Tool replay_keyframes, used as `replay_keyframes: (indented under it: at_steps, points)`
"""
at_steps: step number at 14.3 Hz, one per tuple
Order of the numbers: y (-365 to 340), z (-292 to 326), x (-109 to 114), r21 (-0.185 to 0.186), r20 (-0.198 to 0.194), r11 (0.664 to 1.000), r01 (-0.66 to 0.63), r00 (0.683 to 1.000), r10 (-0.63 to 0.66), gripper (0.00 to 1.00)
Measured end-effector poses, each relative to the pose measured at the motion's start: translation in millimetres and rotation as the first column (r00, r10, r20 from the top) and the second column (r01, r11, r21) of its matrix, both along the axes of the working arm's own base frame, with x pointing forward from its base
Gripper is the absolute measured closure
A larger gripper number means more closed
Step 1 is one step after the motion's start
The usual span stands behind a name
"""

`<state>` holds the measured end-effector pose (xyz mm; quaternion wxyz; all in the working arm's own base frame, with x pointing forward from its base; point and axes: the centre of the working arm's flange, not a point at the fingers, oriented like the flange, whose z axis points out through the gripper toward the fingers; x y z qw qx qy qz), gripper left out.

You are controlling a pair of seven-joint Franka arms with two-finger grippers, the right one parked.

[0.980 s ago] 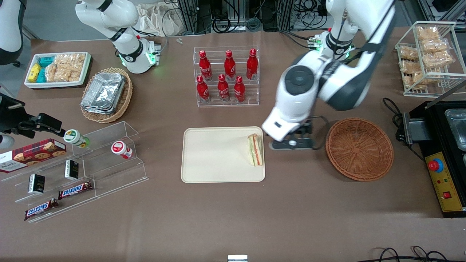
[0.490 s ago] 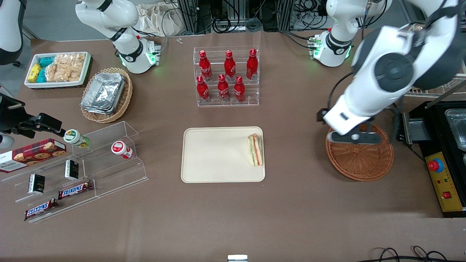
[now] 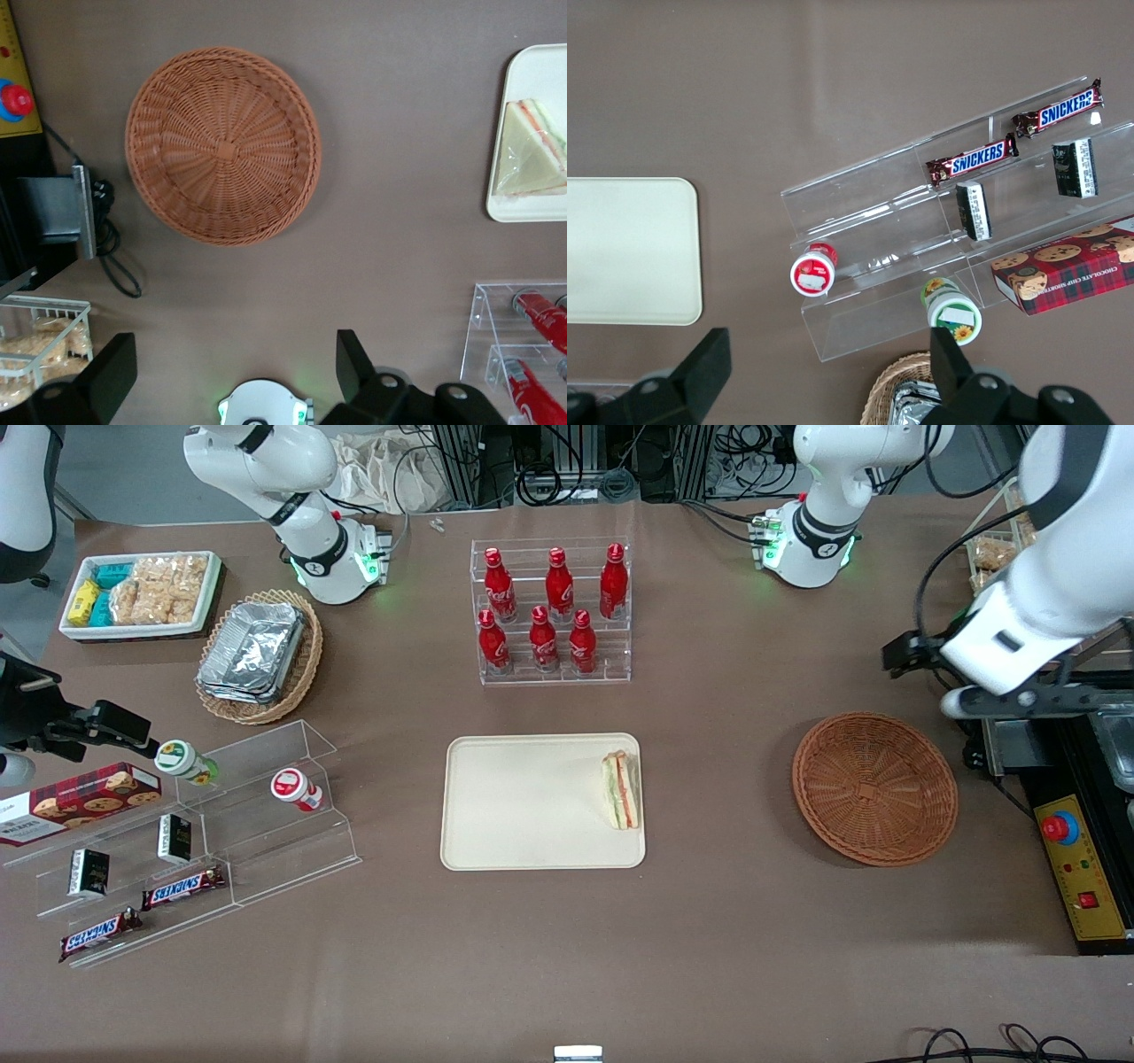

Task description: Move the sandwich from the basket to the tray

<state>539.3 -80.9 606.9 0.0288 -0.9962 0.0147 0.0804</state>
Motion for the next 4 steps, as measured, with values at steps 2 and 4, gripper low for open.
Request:
replay_keyframes:
  at_steps: [2, 4]
  points:
    - [6.0, 5.5, -7.1, -0.001, 0.004, 1.000, -0.003, 1.000, 0.003, 0.00]
    - [0.8, 5.3, -8.7, -0.001, 0.003, 1.000, 0.007, 1.000, -0.007, 0.00]
